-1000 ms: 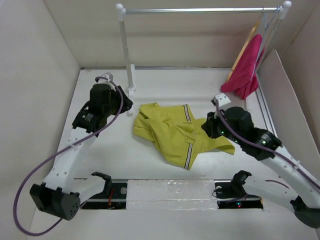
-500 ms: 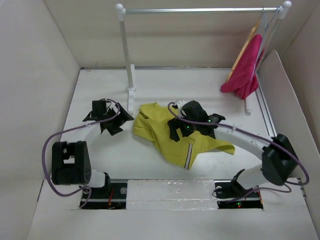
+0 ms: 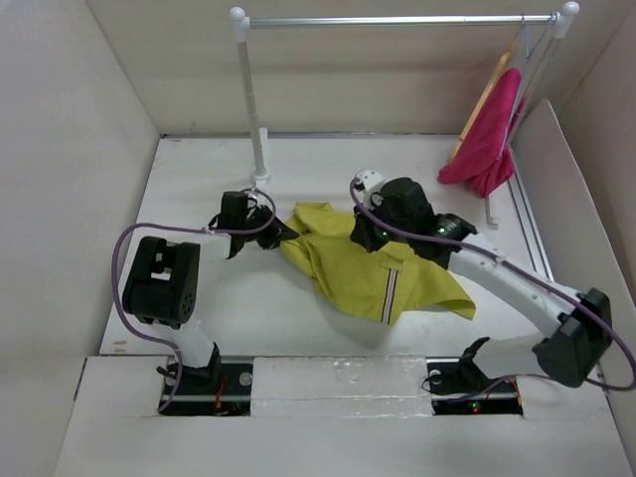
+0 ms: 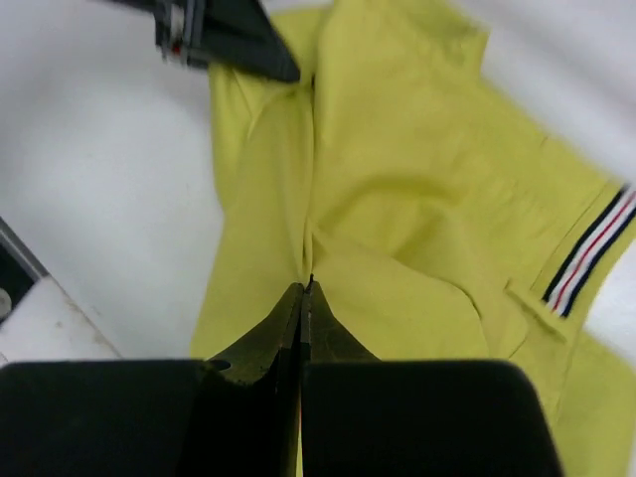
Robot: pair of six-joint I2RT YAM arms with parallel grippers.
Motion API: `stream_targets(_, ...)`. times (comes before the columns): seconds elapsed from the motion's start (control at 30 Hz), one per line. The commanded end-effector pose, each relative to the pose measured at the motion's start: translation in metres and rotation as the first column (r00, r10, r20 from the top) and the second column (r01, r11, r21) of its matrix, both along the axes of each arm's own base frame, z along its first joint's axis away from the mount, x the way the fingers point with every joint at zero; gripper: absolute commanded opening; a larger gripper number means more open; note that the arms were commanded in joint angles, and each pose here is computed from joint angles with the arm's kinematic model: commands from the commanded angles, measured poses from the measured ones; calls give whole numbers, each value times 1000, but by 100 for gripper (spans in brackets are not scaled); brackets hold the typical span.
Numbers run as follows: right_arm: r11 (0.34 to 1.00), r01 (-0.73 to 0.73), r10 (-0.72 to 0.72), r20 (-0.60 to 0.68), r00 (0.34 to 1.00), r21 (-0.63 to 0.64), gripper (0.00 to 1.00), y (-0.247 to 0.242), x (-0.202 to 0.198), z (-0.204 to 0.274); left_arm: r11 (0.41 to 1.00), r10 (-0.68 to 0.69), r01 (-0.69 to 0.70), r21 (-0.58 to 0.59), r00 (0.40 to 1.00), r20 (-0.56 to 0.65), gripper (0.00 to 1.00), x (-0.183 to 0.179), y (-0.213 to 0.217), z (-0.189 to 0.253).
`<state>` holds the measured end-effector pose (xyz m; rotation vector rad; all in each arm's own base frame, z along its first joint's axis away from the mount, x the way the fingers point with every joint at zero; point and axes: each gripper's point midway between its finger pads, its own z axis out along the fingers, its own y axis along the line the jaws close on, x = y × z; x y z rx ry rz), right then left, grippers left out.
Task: Place the trousers on the hanger
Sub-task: Flatten out the trousers at the center of the board.
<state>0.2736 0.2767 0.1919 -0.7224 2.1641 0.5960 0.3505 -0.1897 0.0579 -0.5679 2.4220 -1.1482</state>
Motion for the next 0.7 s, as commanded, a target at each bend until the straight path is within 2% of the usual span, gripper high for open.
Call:
stream_targets(0.0,988,90,-120,244,962,129,0,-26,26,111,993,48,-19,-115,966,253,0,41,-6,102)
stream_targets(0.03,988,90,-121,270,955,124,0,-30,31,125,990,112,-72,-119,920,377,0,68,4,162)
stream_targets(0.07,987,88,-126,295,947,137,0,-32,35,143,990,134,-100,-94,861,491,0,76,15,214)
stream_targets(0.1,977,80,-150,372,916,196,0,-34,39,198,988,152,-146,-51,860,487,0,81,31,239)
stream_targets(0.13,980,80,-144,375,916,181,0,-33,43,209,986,154,-168,-24,827,541,0,84,37,276)
stream_targets(0.17,980,78,-152,428,891,184,0,-39,46,235,975,156,-220,17,744,650,0,84,49,354)
stream_targets(0.2,966,57,-184,513,838,254,0,-46,38,294,966,168,-259,22,688,706,0,80,57,395)
stream_targets(0.23,964,51,-189,539,821,262,0,-52,32,314,954,188,-301,16,638,747,0,73,66,427)
stream_targets(0.27,945,31,-235,609,757,325,0,-70,14,369,946,212,-322,-37,527,823,0,38,74,493)
stream_targets(0.33,946,23,-230,617,752,325,0,-74,7,375,948,214,-316,-40,540,814,0,32,72,486)
stream_targets(0.37,942,8,-232,632,740,336,0,-83,-4,384,949,225,-310,-67,508,832,0,11,73,496)
stream_targets(0.4,948,4,-210,615,760,318,0,-81,-6,372,949,239,-307,-79,528,815,0,6,73,484)
stream_targets(0.43,950,5,-194,576,794,313,0,-79,-10,355,949,236,-314,-43,611,755,0,13,72,433)
stream_targets(0.47,947,-33,-159,555,817,320,0,-78,-24,344,949,246,-308,-68,586,772,0,-9,74,434)
stream_targets(0.5,949,-57,-118,518,847,311,0,-69,-27,320,949,255,-306,-71,621,741,0,-11,73,411)
stream_targets(0.53,951,-52,-76,393,917,304,0,-48,-21,257,955,246,-291,-57,671,699,0,-18,70,375)
stream_targets(0.57,950,-52,-61,347,936,307,0,-41,-24,231,961,237,-267,-64,688,686,0,-22,66,365)
stream_targets(0.63,931,-70,-36,281,959,359,1,-30,-39,207,975,208,-206,-84,715,668,0,-31,56,358)
stream_targets(0.67,929,-69,-20,235,972,364,4,-26,-45,182,983,180,-159,-95,699,692,0,-43,43,375)
